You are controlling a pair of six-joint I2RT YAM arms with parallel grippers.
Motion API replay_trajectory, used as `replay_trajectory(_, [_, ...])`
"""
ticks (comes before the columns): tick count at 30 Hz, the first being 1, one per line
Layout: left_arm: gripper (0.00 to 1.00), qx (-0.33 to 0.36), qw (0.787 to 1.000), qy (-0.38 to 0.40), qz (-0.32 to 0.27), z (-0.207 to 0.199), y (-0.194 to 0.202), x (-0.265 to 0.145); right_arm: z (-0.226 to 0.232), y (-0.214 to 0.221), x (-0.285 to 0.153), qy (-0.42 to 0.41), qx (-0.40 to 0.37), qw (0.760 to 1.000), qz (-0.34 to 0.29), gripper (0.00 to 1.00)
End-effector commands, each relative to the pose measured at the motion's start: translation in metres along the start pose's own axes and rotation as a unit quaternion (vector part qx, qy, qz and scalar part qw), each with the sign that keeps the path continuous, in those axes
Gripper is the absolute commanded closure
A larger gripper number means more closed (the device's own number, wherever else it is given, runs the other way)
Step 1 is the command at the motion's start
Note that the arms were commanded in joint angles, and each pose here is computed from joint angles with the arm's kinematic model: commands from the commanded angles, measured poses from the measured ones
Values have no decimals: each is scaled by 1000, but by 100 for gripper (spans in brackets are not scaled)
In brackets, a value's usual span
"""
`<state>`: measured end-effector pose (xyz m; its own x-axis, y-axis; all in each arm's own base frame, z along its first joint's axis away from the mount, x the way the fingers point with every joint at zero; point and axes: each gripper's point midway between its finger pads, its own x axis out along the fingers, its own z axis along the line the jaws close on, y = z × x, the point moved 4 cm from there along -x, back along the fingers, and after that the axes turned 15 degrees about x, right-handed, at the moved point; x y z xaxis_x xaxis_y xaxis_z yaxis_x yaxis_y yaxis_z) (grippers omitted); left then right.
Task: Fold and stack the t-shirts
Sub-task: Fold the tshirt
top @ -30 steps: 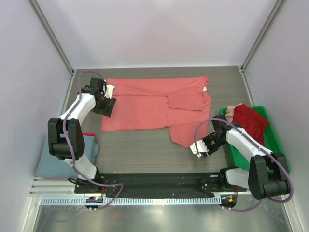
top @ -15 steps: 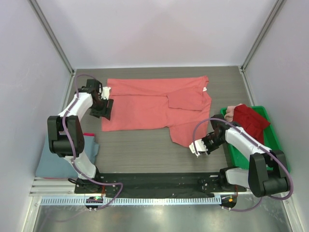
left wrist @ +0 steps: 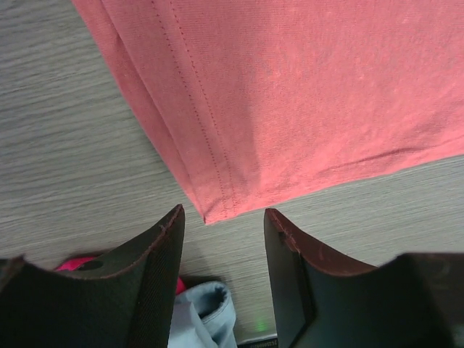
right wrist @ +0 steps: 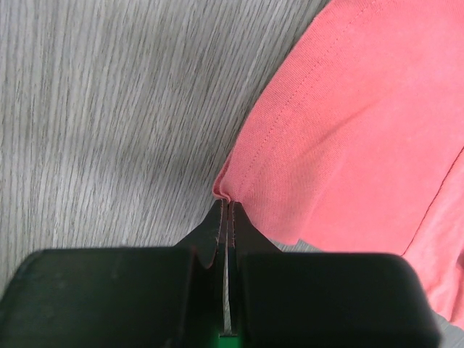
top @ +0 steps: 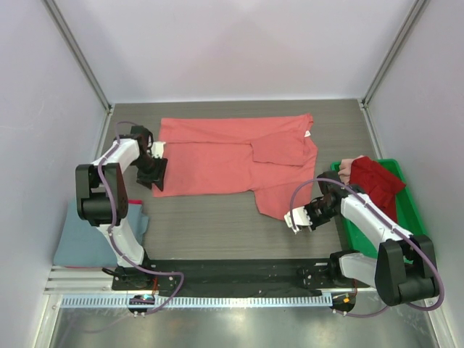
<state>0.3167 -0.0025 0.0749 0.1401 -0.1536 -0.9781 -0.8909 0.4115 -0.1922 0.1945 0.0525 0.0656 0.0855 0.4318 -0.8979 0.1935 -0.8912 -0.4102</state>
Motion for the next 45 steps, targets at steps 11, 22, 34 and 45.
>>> replay_trajectory(11, [55,-4,999,3,44,7,9,22,-12,-2,-7,19,10,1000,6,99])
replay_trajectory(22, [99,2,998,38,48,-3,10,14,-38,-15,-39,106,93,990,-4,99])
replay_trajectory(34, [99,5,998,50,-30,1,-47,-37,-97,-59,-137,289,192,935,-77,99])
replay_trajectory(45, [99,29,996,42,-72,19,-103,-64,-186,-61,-168,373,238,891,-97,99])
